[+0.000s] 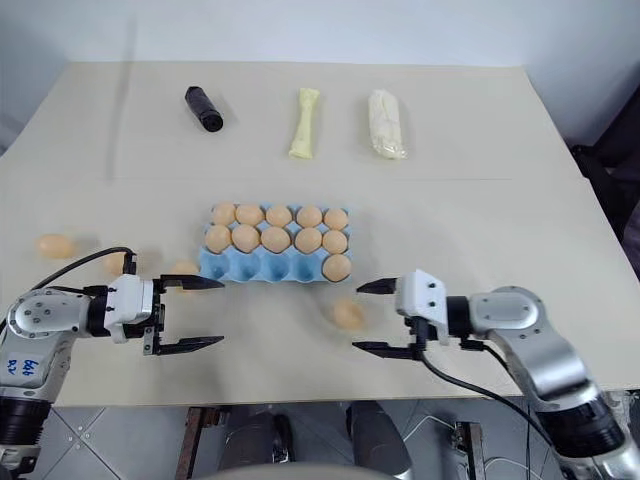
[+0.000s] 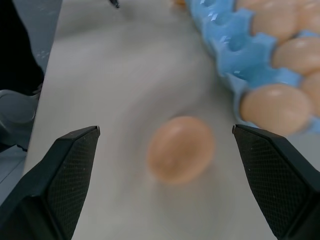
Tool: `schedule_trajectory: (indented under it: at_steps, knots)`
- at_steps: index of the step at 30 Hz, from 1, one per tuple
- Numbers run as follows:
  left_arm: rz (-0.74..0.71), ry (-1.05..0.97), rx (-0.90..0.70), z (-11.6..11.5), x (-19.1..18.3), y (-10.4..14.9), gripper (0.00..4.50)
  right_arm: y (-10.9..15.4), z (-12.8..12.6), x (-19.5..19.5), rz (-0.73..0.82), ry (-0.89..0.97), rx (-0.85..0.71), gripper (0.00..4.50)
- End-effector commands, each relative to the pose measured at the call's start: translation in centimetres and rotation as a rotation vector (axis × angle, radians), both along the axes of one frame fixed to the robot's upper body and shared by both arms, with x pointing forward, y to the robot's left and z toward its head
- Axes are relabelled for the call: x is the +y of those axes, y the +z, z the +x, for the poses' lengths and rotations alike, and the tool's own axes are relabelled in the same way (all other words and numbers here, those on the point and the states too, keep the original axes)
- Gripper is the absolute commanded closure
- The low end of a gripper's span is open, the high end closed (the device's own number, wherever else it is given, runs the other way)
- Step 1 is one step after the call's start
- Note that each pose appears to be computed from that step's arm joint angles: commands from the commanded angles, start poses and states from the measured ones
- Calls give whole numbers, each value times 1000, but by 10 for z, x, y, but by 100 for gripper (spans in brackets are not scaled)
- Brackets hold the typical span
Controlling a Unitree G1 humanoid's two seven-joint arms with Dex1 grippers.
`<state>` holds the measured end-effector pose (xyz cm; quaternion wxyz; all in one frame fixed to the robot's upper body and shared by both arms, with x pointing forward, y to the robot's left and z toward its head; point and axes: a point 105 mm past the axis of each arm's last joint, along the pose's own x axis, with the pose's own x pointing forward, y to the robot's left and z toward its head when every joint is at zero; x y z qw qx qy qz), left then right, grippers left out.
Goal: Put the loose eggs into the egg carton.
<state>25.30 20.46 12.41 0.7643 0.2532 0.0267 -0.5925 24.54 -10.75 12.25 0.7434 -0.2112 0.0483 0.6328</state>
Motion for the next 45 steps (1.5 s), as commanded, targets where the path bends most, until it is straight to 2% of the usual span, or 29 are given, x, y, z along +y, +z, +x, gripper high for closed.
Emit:
schedule_trajectory:
  at_steps: [1, 8, 15, 16, 20, 24, 31, 36, 38, 39, 45]
  knots:
    - [6, 32, -9, -1, 10, 5, 1, -6, 4, 10, -6, 24, -16, 0]
    - [16, 94, 27, -10, 25, -5, 1, -21, 13, 25, -9, 51, -12, 0]
    - [-17, 176, 43, -16, 33, -10, 0, -10, 10, 34, 88, 84, 9, 232]
    - [-20, 190, 46, -17, 34, -12, 0, -7, 8, 35, 99, 100, 7, 251]
    - [-42, 241, 54, -22, 36, -18, 0, 23, 16, 48, 204, 87, -21, 251]
    - [-65, 277, 58, -25, 34, -22, 0, 49, 43, 62, 265, -5, -102, 251]
    - [-81, 295, 62, -27, 29, -26, 0, 39, 79, 74, 209, -116, -197, 251]
    - [-89, 313, 56, -27, 30, -25, 0, 40, 86, 74, 236, -153, -214, 94]
    - [-106, 347, 56, -28, 33, -23, 0, 56, 65, 69, 316, -77, -196, 25]
    - [-116, 366, 59, -29, 35, -22, 0, 61, 55, 65, 343, -37, -191, 5]
    - [-178, 593, -6, -30, 54, -16, 0, 57, 33, 30, 351, -14, -186, 5]
